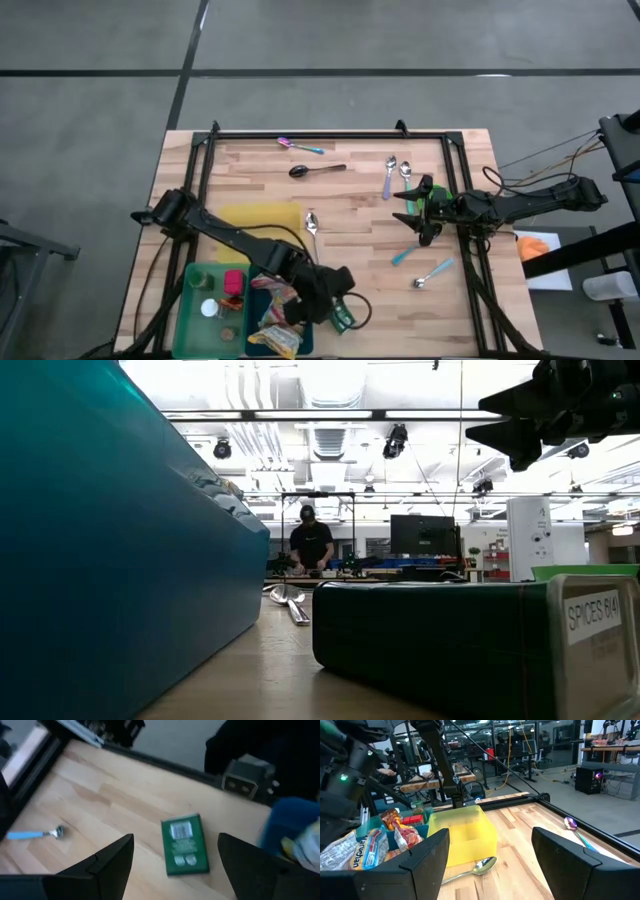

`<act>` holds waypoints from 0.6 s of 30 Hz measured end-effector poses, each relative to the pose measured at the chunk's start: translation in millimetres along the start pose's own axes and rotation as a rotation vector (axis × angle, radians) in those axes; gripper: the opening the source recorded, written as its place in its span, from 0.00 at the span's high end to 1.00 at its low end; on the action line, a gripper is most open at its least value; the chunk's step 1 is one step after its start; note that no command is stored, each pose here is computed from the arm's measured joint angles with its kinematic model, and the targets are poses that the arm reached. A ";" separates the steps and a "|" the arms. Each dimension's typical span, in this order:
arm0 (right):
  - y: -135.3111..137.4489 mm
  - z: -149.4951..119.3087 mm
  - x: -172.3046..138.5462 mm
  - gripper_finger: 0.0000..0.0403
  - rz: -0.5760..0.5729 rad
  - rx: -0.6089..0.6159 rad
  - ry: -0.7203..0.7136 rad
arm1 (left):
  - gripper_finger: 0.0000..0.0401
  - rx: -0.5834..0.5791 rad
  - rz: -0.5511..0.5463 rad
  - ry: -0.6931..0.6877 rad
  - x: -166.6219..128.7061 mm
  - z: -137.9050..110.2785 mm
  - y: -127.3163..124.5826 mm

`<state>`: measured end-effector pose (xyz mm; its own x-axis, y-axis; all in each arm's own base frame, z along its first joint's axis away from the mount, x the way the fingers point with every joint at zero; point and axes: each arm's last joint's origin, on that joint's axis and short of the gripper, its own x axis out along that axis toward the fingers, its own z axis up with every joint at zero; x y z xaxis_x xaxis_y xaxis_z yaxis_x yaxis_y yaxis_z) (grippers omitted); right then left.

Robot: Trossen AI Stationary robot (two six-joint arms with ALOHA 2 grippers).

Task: Pick & Place Food Item
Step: Put the black spice can into the green bin

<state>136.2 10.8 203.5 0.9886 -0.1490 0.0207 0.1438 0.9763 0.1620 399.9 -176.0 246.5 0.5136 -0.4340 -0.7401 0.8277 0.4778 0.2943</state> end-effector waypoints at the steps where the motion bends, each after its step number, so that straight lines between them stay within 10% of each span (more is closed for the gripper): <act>1: -0.1 0.0 0.0 0.30 0.000 0.000 0.000 | 0.28 0.002 0.005 -0.010 1.7 0.5 1.0; 18: -0.1 0.0 0.0 0.30 0.000 0.000 0.000 | 0.28 -0.021 0.016 -0.030 42.0 -2.0 0.5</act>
<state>136.2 10.7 203.5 0.9886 -0.1494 0.0203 0.1442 0.9762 0.1619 421.4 -192.5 214.4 0.5337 -0.4488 -0.7168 0.8146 0.5006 0.2931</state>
